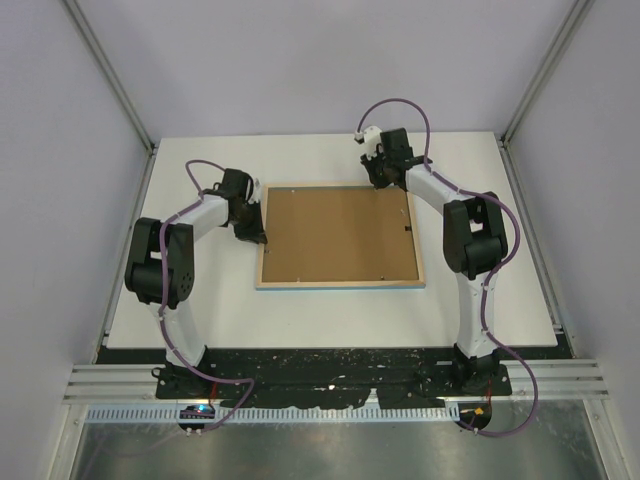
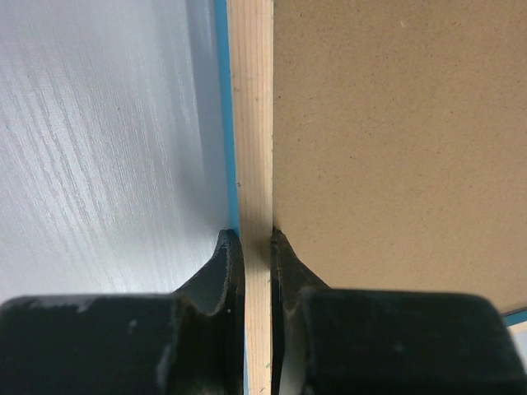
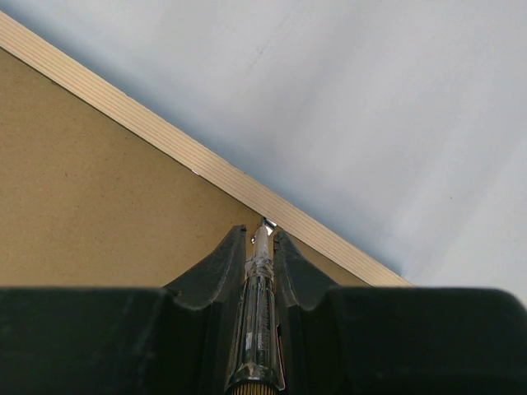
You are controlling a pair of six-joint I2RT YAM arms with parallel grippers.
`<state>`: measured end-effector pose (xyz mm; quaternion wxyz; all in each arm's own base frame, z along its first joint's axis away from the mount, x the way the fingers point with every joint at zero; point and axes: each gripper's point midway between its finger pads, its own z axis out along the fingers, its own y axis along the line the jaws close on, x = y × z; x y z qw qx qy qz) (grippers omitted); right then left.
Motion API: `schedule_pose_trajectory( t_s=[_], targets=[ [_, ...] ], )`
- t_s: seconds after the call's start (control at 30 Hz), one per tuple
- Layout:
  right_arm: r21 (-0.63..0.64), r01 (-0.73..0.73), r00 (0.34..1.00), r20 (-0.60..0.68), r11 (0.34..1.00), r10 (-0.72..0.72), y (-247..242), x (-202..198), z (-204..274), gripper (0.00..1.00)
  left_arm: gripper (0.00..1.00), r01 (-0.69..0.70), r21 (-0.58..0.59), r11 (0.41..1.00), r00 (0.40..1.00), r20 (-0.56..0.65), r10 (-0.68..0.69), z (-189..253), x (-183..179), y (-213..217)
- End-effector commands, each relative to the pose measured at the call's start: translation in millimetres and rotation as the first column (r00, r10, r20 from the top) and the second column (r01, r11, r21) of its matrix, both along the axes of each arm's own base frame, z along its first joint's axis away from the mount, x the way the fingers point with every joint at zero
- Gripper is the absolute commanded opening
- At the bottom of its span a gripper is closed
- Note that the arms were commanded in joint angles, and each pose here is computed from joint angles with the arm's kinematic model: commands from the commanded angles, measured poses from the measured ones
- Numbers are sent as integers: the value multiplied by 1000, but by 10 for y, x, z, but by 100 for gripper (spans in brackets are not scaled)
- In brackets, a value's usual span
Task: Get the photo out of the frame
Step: Release the photo frame item from the photo frame.
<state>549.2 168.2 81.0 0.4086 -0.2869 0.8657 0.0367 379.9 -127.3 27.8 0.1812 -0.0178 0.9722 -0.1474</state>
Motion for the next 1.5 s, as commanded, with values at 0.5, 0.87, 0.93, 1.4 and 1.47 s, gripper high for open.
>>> schedule_pose_trajectory(
  t_s=[0.5, 0.87, 0.93, 1.4, 1.47],
  targets=[
    [-41, -29, 998, -64, 999, 27, -243, -52, -81, 8, 0, 17, -34, 999, 1000, 15, -17, 49, 72, -43],
    [15, -99, 990, -95, 995, 100, -99, -153, -60, 8, 0, 19, -38, 999, 1000, 13, -18, 45, 68, -50],
    [15, -108, 989, -99, 994, 109, -100, -165, -59, 8, 0, 19, -38, 999, 1000, 13, -18, 44, 72, -51],
    [7, -121, 988, -93, 993, 121, -104, -169, 36, 8, 0, 18, -37, 999, 1000, 13, -18, 48, 70, -48],
    [-12, -114, 991, -72, 993, 113, -139, -151, 152, 8, 0, 19, -38, 999, 1000, 13, -18, 49, 69, -50]
  ],
)
